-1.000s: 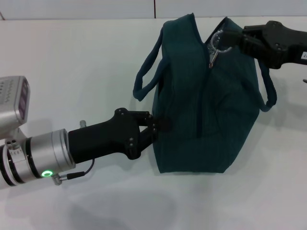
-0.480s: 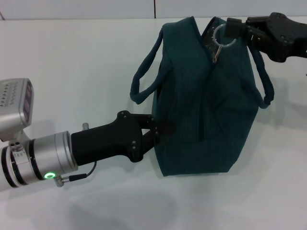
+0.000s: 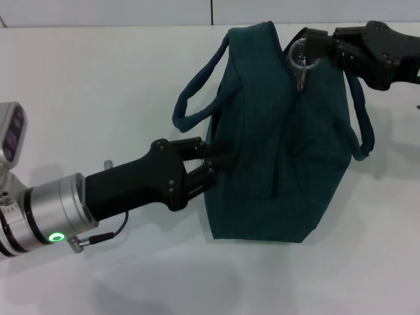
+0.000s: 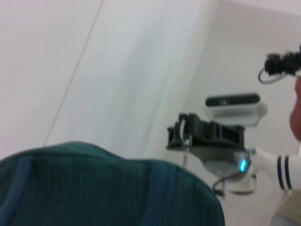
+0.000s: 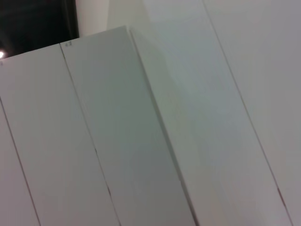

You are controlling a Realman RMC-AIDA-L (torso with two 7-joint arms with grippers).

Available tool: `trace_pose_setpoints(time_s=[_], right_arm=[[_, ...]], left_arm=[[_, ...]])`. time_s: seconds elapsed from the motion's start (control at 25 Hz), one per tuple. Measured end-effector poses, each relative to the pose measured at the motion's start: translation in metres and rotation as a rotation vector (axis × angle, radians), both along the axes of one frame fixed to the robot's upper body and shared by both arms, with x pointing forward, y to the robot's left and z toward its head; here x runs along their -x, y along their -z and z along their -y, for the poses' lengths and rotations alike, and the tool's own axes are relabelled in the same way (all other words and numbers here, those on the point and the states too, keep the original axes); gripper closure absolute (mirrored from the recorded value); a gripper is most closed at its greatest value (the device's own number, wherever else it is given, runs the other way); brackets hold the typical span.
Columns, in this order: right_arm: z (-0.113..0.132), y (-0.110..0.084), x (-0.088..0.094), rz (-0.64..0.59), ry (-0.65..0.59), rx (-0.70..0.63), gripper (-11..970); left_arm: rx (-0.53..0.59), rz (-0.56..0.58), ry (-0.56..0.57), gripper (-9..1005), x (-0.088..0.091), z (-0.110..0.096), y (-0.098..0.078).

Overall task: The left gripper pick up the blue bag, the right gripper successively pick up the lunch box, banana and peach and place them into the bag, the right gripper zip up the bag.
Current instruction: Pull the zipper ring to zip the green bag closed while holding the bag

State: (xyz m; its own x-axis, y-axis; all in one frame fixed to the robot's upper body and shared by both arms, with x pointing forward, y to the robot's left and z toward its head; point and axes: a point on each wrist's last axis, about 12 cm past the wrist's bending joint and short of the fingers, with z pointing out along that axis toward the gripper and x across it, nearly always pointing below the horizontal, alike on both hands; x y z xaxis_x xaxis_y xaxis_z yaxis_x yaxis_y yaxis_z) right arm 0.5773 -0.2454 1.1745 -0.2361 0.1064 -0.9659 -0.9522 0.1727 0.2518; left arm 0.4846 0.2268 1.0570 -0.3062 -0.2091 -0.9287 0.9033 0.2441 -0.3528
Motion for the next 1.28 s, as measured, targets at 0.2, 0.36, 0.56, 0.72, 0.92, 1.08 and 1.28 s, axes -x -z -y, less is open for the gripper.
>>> trace_pose_setpoints(time_s=[0.2, 0.36, 0.56, 0.72, 0.92, 1.08, 1.28], right_arm=[[-0.003, 0.001, 0.002, -0.002, -0.015, -0.004, 955], [-0.004, 0.002, 0.002, -0.005, -0.019, -0.005, 955], [-0.006, 0.002, 0.003, -0.008, -0.030, -0.002, 955], [-0.011, 0.004, 0.006, -0.012, -0.057, 0.000, 955], [-0.013, 0.004, 0.006, -0.014, -0.065, -0.003, 955], [-0.014, 0.005, 0.007, -0.017, -0.069, -0.002, 955], [-0.018, 0.006, 0.006, -0.030, -0.082, -0.005, 955]], left_arm=[[0.058, -0.067, -0.011, 659, -0.001, -0.003, -0.004], [0.073, -0.110, 0.005, 530, -0.003, -0.001, -0.005], [0.075, -0.112, 0.013, 436, -0.005, 0.001, -0.007], [0.076, -0.114, 0.014, 360, -0.006, 0.003, -0.007], [0.075, -0.111, 0.010, 208, -0.007, 0.003, -0.008], [0.074, -0.118, -0.007, 213, -0.010, 0.004, -0.007], [0.061, -0.183, -0.049, 220, -0.015, 0.007, -0.001]])
